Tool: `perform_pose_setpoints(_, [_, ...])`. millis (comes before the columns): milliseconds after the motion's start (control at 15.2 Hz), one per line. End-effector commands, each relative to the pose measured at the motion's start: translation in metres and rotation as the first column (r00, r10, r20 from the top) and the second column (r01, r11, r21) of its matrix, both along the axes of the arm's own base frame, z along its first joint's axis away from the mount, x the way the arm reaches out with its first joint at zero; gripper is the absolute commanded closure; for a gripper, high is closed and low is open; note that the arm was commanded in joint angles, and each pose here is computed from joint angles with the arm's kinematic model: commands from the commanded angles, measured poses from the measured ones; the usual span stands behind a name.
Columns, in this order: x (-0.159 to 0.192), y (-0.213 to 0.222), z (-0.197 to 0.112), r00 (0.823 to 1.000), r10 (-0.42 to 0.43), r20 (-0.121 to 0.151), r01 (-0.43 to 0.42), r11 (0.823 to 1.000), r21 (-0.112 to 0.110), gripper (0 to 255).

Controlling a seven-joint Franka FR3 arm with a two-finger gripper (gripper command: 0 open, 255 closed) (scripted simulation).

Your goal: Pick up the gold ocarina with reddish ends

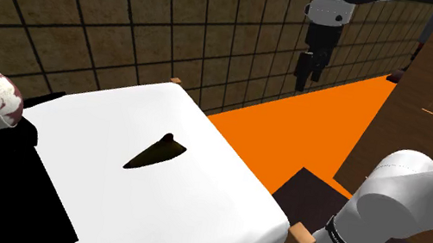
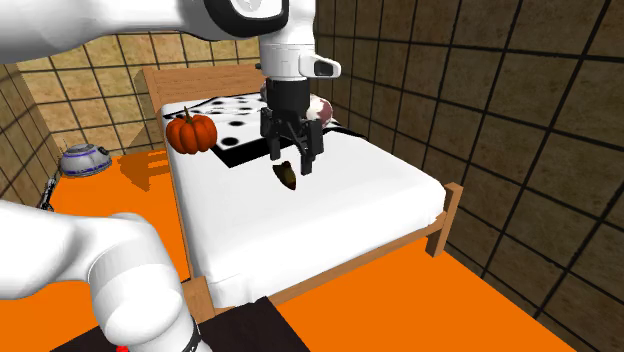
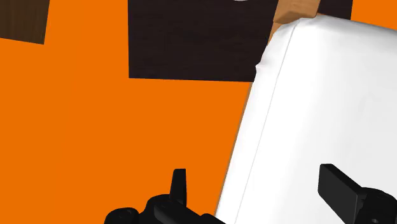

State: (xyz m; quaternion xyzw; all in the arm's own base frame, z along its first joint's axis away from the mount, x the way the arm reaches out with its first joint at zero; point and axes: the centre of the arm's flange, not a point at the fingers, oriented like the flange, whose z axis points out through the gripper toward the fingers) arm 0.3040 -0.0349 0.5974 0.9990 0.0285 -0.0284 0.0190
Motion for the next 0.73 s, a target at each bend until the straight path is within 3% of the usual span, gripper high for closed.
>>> perform_pose_setpoints(0, [0.000,0.000,0.000,1.000,0.000,0.000,0.000,1.000,0.000,0])
perform_pose_setpoints(330, [0.057,0.038,-0.020,0.987,0.159,-0.026,-0.160,0.987,-0.032,0])
perform_pose_setpoints(660, [0.106,0.085,-0.043,0.948,0.313,-0.056,-0.316,0.947,-0.059,0])
